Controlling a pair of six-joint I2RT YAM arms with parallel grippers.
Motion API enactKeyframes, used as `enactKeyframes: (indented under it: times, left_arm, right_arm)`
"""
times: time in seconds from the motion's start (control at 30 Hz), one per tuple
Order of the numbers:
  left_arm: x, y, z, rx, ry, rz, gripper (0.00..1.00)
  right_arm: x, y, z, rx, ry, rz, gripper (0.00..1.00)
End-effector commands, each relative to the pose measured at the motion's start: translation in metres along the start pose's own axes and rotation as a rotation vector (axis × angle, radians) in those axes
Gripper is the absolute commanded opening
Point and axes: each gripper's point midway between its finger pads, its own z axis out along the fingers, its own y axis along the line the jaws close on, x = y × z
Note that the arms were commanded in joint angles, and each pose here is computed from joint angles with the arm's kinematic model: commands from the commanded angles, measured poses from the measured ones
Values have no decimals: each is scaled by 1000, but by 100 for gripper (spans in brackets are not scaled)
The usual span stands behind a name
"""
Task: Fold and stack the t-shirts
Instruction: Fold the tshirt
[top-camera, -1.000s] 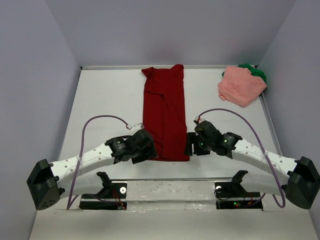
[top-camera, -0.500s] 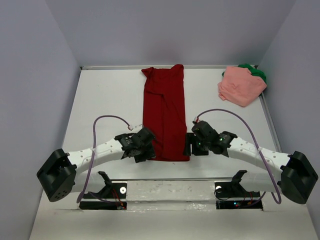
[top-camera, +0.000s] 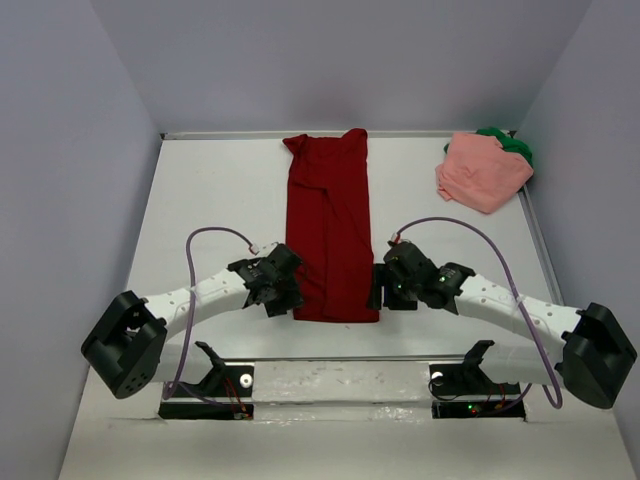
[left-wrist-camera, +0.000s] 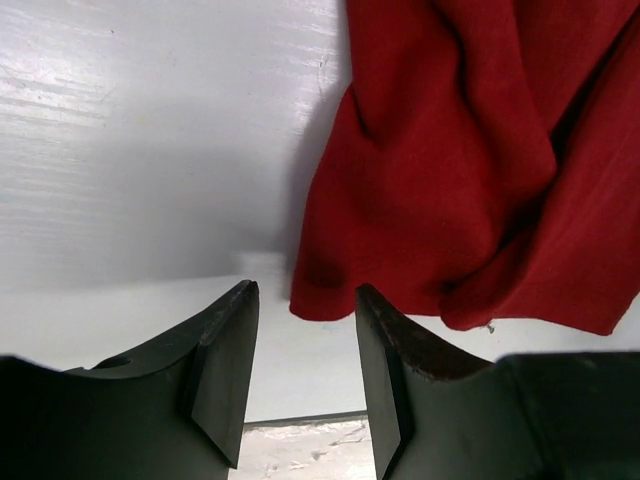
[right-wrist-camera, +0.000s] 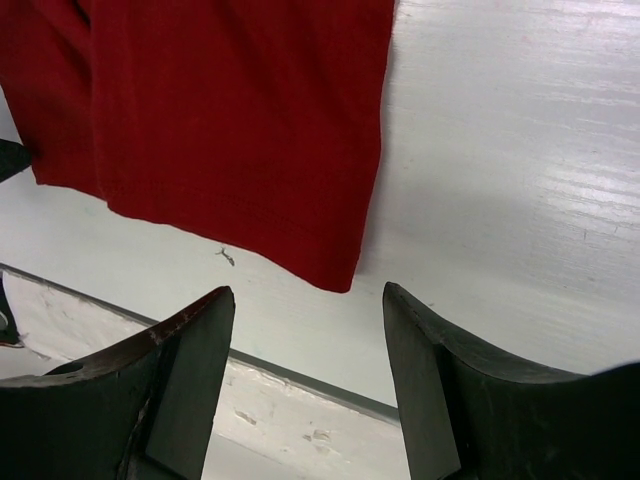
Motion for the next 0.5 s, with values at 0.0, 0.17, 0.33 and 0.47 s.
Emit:
enactKeyframes:
  times: [0.0,0.17,0.33,0.47]
  left_arm:
    - [2,3,6,9,25,32,52]
    - [-1,5,8,19,26,32,52]
    - [7,4,9,51,59,29,52]
    - [10,-2,9,95,76,23,51]
  right_arm:
    - [-12,9,2,-14,-49,36,66]
    - [-7,4,12,18,-28,64,66]
    - [-2,-4,25,70,1,72,66]
    - [-4,-2,26,71,-5,80,66]
